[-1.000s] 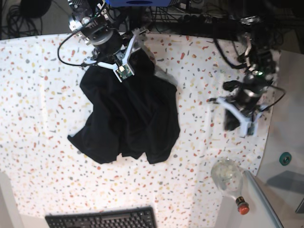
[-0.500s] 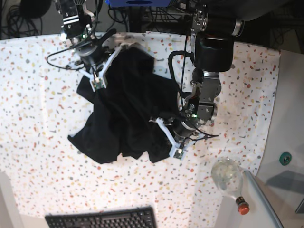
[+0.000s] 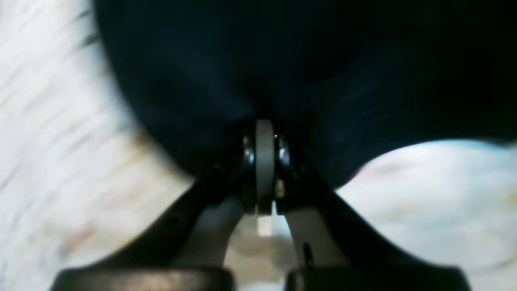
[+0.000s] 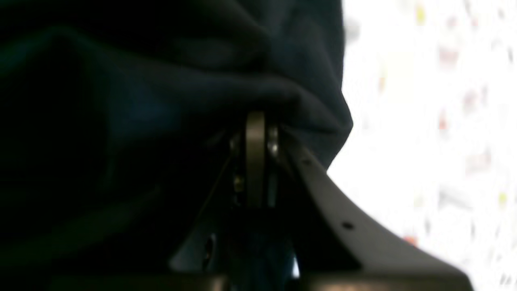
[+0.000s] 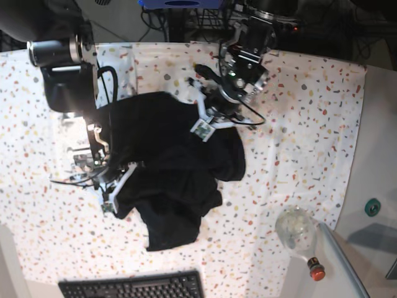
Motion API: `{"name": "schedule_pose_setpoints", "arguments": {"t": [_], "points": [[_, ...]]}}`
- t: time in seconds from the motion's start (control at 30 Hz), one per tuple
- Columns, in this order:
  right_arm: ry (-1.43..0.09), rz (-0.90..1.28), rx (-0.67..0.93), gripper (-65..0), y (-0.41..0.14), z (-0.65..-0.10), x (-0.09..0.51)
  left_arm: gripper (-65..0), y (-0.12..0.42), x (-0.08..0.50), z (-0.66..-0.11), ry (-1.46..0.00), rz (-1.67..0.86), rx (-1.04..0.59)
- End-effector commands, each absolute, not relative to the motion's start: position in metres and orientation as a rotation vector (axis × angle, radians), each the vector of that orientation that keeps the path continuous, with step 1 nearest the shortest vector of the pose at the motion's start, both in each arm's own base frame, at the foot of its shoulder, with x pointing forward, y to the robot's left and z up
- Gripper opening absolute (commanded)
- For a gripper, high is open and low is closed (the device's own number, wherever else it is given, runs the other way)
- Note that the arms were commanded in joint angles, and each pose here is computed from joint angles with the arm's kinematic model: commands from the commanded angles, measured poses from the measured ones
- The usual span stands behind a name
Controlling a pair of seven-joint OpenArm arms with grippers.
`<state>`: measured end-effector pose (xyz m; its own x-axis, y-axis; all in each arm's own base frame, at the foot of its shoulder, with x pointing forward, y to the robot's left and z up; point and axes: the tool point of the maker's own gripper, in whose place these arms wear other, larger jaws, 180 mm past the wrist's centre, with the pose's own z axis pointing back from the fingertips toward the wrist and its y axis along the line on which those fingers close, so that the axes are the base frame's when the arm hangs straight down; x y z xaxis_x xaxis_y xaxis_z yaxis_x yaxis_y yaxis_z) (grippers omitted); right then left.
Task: Layout the t-shirt on the table in an organized manner, then fold the t-shirt properly
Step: 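Grasp the t-shirt with the left gripper and pull it outward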
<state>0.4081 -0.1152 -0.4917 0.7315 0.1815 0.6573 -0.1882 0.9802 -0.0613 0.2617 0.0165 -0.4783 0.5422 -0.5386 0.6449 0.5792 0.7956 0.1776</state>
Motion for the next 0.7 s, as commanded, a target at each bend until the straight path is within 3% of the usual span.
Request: {"name": "schedule_pose_setpoints", "arguments": {"t": [0.0,0.13,0.27,0.4,0.57,0.6,0.67], "points": [[-0.837,0.205,0.014,-65.0,-0.112,-0.458,0.445,-65.0,-0.014,0.272,-0.456,-0.82,-0.668,-0.11],[-0.949,0.206,-0.039,-65.0,-0.134,-0.414,0.472,-65.0,-0.027,0.294,-0.401,-0.942,-0.646,-0.097],[-1.089,0.065,-0.133,-65.0,-0.196,-0.367,0.449,-65.0,0.024,0.318,-0.352,-1.038,-0.605,0.043],[-1.02,-0.069,-0.183,-65.0,-0.227,-0.365,0.392,-65.0,0.064,0.352,-0.332,-1.089,-0.568,0.143],[-0.855,-0.24,-0.084,-32.0,-0.21,-0.405,0.309,-65.0,0.092,0.398,-0.335,-1.088,-0.407,0.066],[-0.847,-0.291,-0.032,-28.7,-0.205,-0.41,0.295,-65.0,0.115,0.401,-0.336,-1.085,-0.336,0.066],[-0.834,-0.379,0.095,-28.2,-0.192,-0.419,0.275,-65.0,0.16,0.398,-0.338,-1.087,-0.18,0.049]]}}
